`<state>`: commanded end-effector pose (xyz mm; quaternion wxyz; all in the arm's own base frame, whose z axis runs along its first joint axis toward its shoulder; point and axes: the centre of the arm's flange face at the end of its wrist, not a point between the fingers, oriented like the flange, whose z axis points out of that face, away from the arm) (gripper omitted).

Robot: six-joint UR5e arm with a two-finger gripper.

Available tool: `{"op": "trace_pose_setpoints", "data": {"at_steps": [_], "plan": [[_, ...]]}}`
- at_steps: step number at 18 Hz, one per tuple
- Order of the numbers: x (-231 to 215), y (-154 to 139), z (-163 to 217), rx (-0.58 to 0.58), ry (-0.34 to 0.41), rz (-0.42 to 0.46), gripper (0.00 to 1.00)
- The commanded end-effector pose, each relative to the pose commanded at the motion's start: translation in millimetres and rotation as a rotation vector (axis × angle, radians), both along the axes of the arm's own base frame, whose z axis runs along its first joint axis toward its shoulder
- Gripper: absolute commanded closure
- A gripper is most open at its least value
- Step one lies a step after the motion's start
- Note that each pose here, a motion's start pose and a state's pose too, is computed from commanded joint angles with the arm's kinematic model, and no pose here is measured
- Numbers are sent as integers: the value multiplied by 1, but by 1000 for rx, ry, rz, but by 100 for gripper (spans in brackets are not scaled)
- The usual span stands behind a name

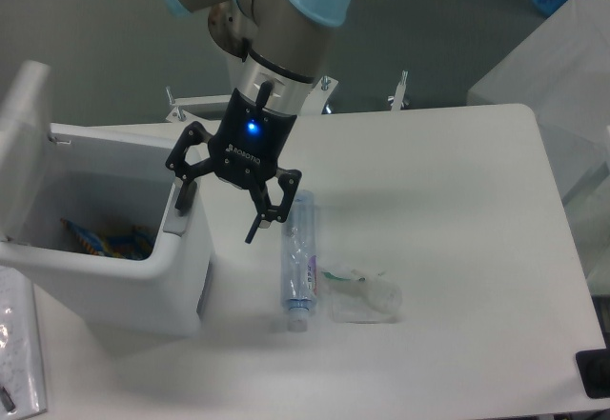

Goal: Open the trash can
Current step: 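Withdraw the gripper up and away from the opened trash can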

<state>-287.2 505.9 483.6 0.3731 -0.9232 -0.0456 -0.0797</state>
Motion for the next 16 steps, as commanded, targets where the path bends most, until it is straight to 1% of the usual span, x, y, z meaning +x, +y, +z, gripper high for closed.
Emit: {"op": "trace_pose_setpoints", "data": {"at_steps": [2, 5, 7, 9, 12, 15, 16], "plan": [[-12, -3, 15, 20, 26, 14, 0], [-51, -20, 21, 29, 53, 69, 0], [-76, -27, 9, 27, 108, 50, 0], [-105, -47, -6, 11, 152, 41, 0], [-144, -75, -37, -33, 180, 51, 0], [-178, -90, -73, -94, 209, 34, 0], [-185, -96, -75, -124, 237, 34, 0]]}}
